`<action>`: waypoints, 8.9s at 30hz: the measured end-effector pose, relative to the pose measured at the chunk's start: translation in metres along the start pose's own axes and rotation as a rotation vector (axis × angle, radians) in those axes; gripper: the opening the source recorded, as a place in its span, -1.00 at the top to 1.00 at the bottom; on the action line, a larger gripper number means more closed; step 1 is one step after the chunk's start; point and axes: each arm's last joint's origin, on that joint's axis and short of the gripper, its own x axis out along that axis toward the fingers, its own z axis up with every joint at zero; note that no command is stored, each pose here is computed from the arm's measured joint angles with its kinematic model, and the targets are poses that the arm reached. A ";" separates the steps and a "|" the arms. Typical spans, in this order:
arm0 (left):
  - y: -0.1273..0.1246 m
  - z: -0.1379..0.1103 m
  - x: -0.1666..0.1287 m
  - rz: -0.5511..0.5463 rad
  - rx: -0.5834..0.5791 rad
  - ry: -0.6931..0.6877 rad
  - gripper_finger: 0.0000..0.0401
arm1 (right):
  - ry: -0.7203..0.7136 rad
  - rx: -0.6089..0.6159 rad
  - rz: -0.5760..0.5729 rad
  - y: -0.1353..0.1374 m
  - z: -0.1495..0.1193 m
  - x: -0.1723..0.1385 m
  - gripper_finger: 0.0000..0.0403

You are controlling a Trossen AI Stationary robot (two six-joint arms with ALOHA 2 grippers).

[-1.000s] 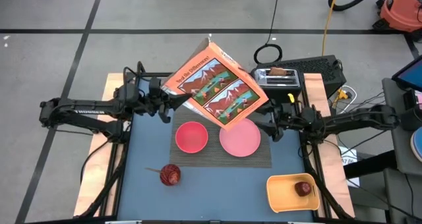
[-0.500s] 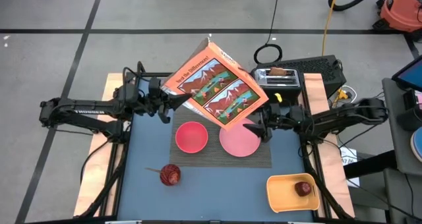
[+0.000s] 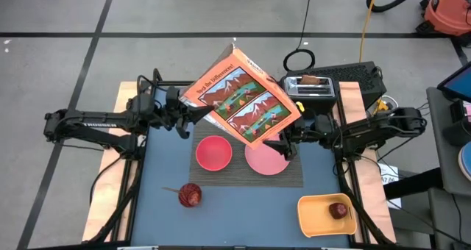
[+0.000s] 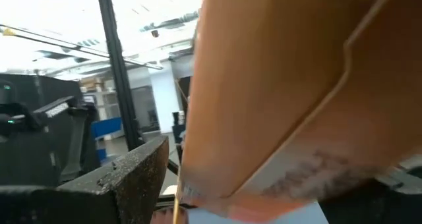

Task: Arrange a breakfast setting
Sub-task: Pour the cereal into the red bowl

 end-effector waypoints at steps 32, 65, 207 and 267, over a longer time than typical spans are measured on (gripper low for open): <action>0.002 -0.004 0.000 0.021 0.064 0.051 0.81 | 0.007 0.000 -0.008 -0.001 0.001 0.009 -0.04; 0.012 -0.020 -0.065 0.195 0.227 0.612 0.22 | 0.381 -0.028 -0.076 0.010 0.020 -0.034 -0.03; 0.017 -0.034 -0.080 0.288 0.141 0.807 0.22 | 1.013 -0.127 -0.038 0.021 0.077 -0.004 -0.03; 0.017 -0.034 -0.080 0.285 0.149 0.812 0.22 | 1.059 -0.128 -0.037 0.021 0.074 -0.006 -0.03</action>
